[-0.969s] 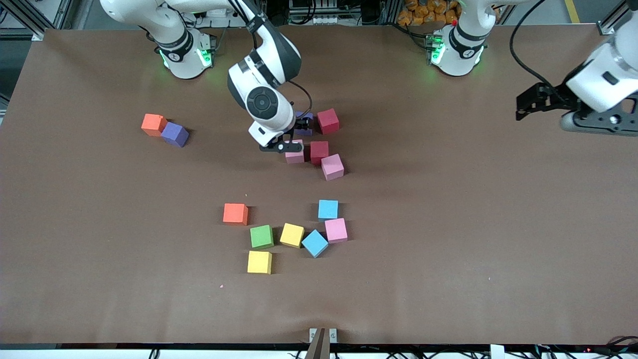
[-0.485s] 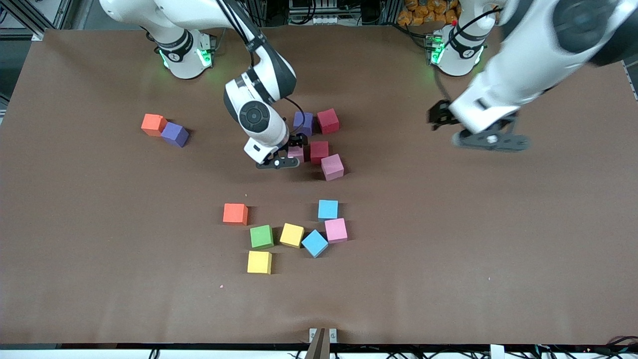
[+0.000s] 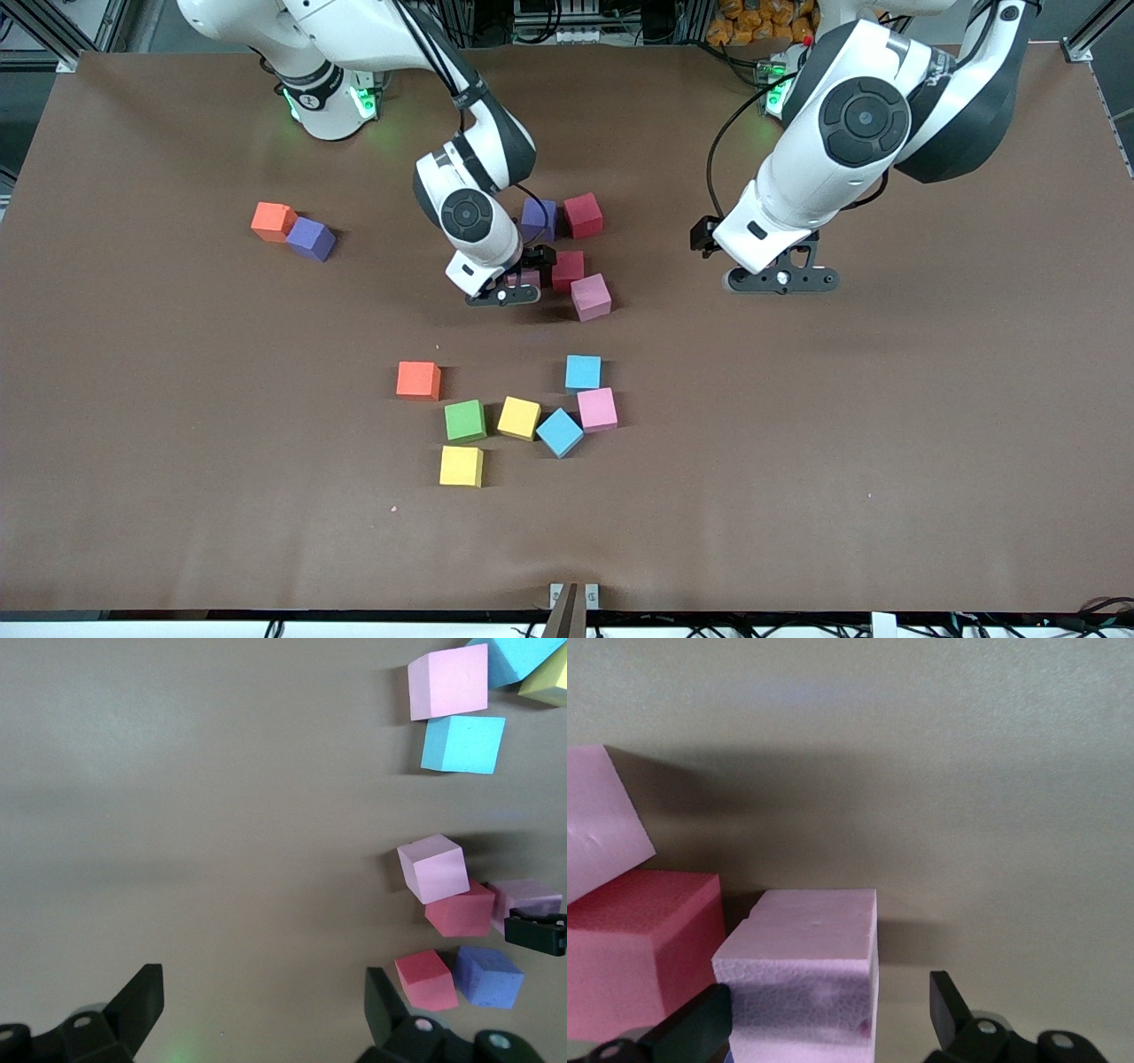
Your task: Arrange 11 blocks into digit 3
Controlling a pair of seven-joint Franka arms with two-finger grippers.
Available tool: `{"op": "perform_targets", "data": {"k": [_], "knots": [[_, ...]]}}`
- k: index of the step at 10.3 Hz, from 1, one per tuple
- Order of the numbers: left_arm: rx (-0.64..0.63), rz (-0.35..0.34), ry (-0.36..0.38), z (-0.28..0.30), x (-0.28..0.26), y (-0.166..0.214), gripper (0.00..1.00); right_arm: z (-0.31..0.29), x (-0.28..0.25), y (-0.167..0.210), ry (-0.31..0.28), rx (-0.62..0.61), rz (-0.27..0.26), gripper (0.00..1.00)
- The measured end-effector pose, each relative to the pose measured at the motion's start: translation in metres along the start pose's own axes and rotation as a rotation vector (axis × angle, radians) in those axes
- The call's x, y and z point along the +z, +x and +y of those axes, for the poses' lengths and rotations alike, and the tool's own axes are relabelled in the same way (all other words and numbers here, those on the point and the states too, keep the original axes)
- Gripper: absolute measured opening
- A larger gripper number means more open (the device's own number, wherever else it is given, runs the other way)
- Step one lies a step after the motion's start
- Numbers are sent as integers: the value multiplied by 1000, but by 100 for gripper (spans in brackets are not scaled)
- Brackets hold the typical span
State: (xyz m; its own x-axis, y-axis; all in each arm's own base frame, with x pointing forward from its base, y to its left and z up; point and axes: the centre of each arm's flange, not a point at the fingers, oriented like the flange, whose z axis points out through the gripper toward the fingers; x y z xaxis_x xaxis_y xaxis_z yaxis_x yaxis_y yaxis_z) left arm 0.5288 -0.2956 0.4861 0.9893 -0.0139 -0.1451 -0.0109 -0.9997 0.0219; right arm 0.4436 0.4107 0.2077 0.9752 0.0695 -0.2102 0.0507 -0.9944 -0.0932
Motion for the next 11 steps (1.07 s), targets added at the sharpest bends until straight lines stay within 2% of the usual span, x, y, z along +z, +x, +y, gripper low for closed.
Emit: {"op": "perform_targets", "data": {"k": [11], "knots": [[17,9,-2,8,18,-8,100,-5,-11,4,14,-2,19,100]]}}
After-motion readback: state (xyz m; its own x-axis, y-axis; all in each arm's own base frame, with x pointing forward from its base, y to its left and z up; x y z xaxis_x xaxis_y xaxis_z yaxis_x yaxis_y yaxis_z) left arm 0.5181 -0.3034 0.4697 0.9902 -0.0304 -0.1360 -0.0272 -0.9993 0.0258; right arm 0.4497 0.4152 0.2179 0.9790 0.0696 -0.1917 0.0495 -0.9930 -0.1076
